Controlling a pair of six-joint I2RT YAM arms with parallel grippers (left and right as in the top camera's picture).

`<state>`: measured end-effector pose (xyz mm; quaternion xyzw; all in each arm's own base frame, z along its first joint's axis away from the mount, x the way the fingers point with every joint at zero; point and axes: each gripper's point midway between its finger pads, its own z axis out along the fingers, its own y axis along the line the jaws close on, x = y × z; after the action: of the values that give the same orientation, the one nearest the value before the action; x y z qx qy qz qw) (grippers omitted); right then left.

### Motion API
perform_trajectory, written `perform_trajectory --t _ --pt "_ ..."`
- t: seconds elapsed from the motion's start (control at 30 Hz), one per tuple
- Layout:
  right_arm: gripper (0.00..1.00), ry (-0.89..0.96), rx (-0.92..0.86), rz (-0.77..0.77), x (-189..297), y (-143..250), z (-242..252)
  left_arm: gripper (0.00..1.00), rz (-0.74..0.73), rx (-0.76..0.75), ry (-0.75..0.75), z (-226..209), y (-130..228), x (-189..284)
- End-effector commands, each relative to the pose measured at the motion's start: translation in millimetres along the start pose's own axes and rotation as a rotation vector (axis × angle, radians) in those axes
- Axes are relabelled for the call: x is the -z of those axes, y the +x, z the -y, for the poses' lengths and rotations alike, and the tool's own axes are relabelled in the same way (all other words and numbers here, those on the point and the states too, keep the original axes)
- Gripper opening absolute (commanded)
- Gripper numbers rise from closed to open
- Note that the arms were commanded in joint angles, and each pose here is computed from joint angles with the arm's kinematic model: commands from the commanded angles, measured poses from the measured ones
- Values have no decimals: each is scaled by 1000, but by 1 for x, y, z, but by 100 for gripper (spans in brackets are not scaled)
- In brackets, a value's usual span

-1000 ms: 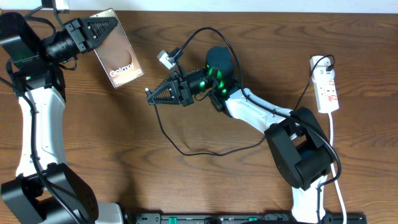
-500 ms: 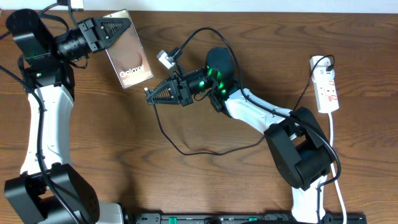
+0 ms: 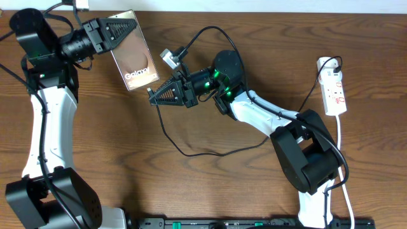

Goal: Plug charger to phone and switch on socket

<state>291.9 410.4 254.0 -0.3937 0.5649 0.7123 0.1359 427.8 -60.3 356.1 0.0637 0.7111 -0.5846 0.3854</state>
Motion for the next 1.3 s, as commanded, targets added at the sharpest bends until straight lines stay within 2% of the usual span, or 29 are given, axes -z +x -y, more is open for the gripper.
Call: perform_trajectory --t 0.0,1.27 --pt "1 -3 -3 1 -3 -1 0 7 -7 -27 11 4 0 0" --pt "1 33 -35 46 -3 -8 8 8 -14 0 15 5 2 -2"
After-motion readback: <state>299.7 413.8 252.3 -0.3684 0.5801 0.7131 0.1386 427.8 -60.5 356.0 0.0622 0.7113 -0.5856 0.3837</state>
